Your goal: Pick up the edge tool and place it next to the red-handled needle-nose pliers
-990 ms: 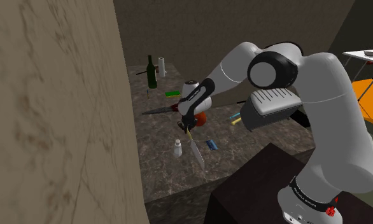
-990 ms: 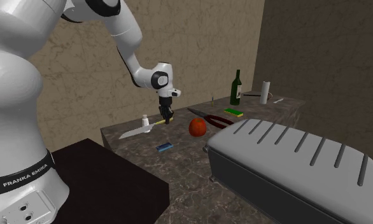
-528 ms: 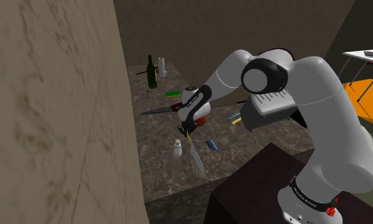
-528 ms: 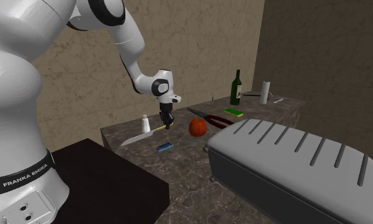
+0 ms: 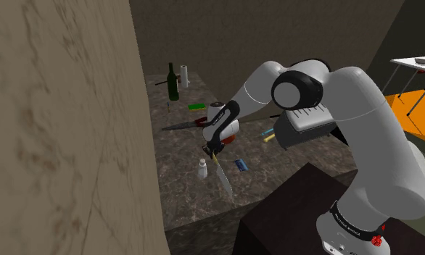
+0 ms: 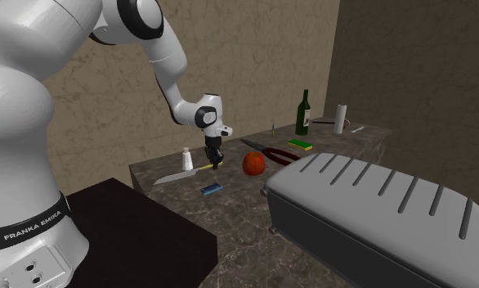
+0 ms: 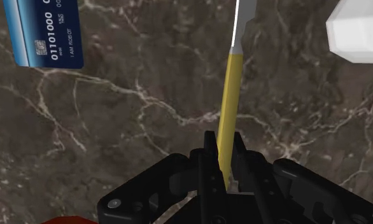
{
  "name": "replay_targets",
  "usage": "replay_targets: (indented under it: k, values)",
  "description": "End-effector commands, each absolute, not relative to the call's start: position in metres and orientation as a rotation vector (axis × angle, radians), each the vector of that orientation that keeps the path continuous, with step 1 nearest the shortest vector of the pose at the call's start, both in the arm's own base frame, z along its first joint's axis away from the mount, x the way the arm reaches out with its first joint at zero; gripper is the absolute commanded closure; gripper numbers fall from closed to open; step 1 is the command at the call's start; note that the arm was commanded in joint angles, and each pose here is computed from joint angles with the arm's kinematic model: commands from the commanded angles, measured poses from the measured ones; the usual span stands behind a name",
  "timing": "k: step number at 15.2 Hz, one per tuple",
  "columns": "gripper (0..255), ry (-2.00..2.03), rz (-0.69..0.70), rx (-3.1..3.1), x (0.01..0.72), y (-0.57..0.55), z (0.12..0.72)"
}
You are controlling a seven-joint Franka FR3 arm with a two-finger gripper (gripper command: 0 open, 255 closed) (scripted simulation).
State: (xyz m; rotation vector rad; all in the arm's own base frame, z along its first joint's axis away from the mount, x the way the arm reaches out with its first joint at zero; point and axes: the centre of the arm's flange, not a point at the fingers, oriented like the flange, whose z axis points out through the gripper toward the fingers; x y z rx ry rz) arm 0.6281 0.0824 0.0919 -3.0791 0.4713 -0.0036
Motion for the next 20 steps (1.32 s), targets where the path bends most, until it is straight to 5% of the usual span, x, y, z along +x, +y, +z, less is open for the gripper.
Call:
replay_targets:
  k: [1,2,3,20]
  values:
    - [255,0.471,-0.004,-3.079,0.628,0.082,0.092]
    - [255,0.471,-0.004,-3.079,0.628,0.082,0.092]
    - [0,0.471,-0.004,-3.079,0.628,0.082,0.092]
    - [0,0.471,-0.004,-3.079,0.628,0.081,0.142]
